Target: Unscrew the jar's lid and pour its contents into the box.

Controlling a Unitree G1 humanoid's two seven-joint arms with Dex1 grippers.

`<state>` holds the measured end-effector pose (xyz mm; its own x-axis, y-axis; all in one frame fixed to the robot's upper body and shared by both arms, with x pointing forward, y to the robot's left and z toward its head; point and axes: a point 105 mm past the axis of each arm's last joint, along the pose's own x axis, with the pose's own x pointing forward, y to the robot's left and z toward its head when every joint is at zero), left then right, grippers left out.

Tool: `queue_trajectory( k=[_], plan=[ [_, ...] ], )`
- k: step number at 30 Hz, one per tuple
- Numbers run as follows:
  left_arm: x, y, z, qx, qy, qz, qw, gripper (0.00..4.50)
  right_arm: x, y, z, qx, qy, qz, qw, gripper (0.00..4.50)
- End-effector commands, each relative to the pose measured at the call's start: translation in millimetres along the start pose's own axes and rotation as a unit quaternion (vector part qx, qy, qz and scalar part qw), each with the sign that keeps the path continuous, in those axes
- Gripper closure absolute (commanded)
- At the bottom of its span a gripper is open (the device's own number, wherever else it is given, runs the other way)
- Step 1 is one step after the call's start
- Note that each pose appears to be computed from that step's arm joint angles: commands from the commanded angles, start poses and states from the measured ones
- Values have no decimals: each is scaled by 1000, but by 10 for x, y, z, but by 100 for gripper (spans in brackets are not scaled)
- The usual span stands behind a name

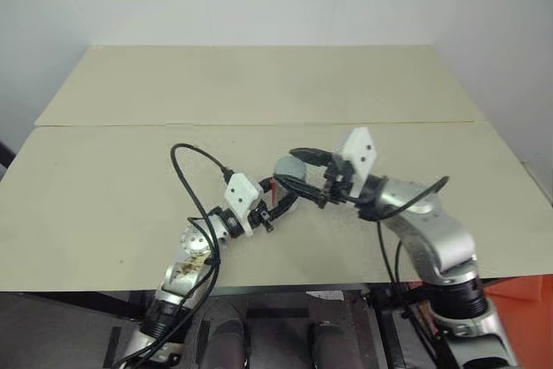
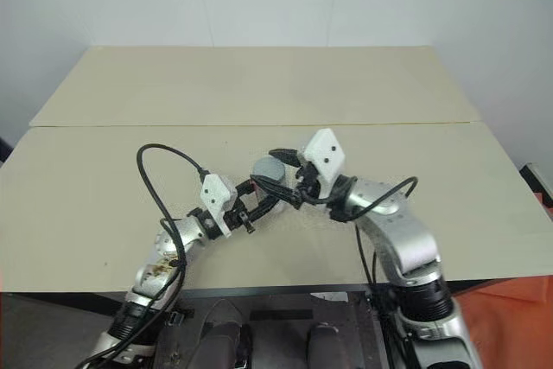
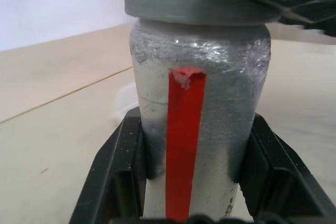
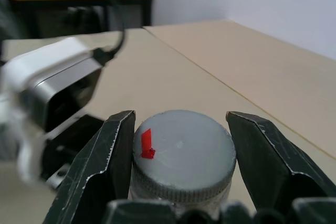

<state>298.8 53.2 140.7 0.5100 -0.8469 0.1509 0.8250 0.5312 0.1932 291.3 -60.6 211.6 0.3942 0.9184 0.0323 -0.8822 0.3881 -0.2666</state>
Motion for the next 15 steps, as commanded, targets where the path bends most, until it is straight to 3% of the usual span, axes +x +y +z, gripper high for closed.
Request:
queue_trajectory(
  k=[1,7,15],
  plan=[
    [-47,-233,343,22,-48,-97,994,257,-189,-4,93,-13,10,68,998,177],
    [-89,-389,408,18,-42,-191,981,257,-303,42,167,-8,6,190,982,177],
    [-46,-384,430,28,-50,-207,977,257,-369,8,135,-27,-2,276,961,177]
  ],
)
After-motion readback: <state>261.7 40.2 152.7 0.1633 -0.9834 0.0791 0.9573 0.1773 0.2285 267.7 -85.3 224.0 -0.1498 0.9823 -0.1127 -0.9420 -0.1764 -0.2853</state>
